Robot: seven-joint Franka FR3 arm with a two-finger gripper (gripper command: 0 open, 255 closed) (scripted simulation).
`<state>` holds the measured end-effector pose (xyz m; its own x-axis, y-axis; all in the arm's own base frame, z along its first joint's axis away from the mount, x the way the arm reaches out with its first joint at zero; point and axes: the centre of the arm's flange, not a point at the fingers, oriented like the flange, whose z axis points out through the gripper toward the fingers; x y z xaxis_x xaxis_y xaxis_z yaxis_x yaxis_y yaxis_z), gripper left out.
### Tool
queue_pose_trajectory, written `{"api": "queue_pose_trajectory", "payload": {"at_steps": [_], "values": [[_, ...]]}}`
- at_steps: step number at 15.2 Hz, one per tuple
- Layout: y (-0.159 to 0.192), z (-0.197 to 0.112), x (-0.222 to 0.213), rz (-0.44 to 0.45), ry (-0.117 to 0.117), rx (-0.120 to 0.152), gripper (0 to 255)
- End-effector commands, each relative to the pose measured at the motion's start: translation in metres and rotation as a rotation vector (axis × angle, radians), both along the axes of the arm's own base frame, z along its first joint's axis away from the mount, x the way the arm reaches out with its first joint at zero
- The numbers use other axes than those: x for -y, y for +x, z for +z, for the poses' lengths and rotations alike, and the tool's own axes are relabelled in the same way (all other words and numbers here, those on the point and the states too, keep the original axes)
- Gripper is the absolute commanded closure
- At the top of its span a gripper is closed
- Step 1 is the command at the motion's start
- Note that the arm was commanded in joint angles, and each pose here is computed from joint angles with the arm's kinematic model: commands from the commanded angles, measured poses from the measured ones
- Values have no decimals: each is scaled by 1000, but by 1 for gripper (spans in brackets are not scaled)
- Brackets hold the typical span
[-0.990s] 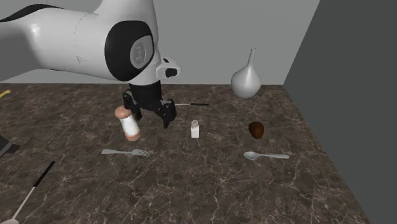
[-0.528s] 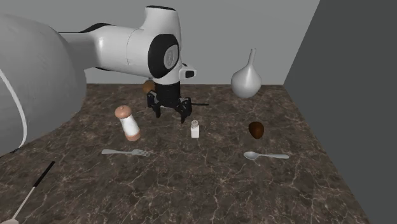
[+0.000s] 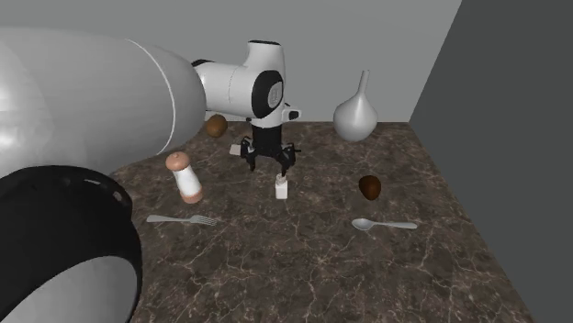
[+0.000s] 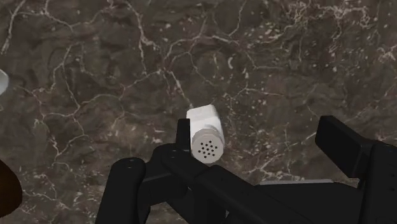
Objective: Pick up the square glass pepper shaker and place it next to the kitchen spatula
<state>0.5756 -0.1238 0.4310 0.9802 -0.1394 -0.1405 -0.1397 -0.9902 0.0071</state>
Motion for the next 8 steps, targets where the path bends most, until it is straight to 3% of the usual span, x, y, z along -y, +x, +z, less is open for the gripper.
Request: {"api": "queue_pose_trajectory", "payload": {"at_steps": [1,6,8], "values": [[22,-20,8,7,-7,-16,0],[69,-63,29,22,-23,-54,0],[67,-73,29,22,-23,-54,0]]}}
